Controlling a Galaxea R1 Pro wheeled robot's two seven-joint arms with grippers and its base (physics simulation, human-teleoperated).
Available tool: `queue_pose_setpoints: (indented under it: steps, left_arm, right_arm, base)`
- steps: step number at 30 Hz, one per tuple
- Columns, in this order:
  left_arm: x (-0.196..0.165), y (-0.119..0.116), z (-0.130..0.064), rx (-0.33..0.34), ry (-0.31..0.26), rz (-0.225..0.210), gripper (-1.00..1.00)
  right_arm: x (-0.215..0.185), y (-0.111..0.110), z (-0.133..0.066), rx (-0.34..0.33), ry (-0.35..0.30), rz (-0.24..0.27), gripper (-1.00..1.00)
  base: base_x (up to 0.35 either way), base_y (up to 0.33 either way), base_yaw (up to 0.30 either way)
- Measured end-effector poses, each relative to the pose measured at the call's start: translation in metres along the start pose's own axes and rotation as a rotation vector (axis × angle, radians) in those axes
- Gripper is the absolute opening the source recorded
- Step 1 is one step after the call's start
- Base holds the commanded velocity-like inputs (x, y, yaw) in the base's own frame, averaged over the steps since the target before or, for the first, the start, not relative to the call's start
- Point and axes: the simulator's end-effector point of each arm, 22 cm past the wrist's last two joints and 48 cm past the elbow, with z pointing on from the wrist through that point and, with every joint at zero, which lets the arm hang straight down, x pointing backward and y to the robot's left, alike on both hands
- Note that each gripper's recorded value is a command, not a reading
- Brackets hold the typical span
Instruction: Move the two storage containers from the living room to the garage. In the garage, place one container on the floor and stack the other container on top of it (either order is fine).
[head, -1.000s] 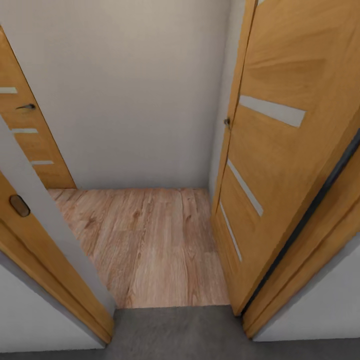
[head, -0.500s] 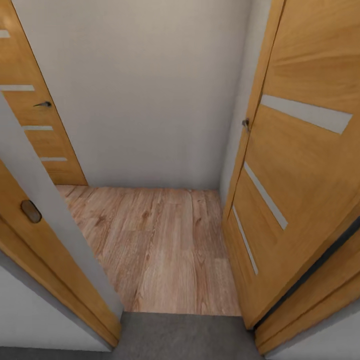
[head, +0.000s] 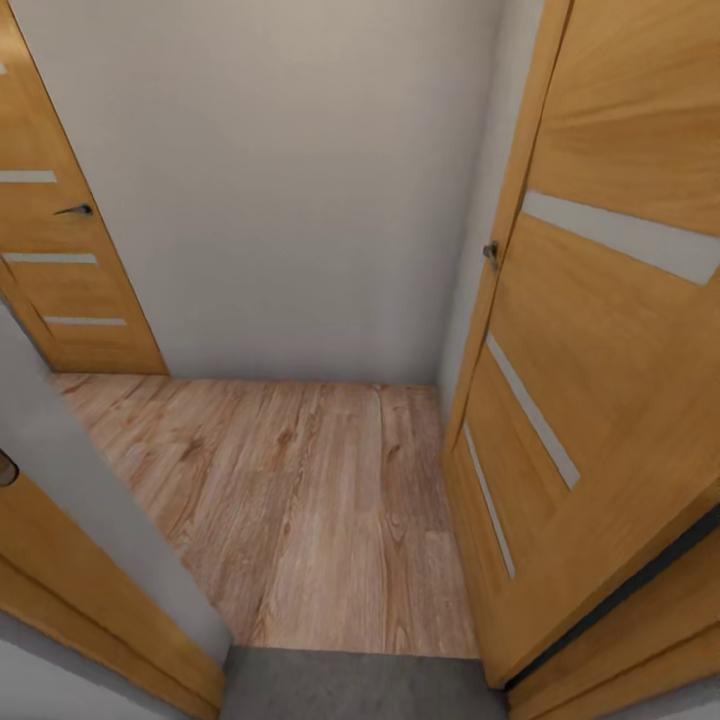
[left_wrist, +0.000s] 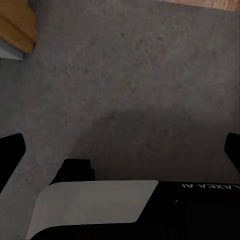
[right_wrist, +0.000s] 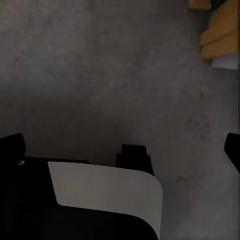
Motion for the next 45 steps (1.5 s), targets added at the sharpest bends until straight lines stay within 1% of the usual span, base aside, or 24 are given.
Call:
queue_pose_setpoints:
  steps: [9,38,45]
  left_arm:
    - [0.0,0.0005,-0.0001,-0.001,0.0,-0.003,1.0]
    - [0.0,-0.0001,0.0,0.001,0.0,-0.004,1.0]
    - [-0.0027,0.0001,0.0,0.001,-0.013,-0.006,1.0]
  right_arm:
    - [-0.0002,0.0018,0.0,-0.002,-0.001,-0.001,1.0]
    - [0.0003,0.0012,0.0,-0.002,0.0,-0.001,1.0]
    - [0.0003,0.002,0.0002,-0.003,0.001,-0.001,1.0]
  base:
    - [0.119,-0.007,-0.062]
    - [0.112,-0.012,-0.002]
    - [0.046,0.038,0.0]
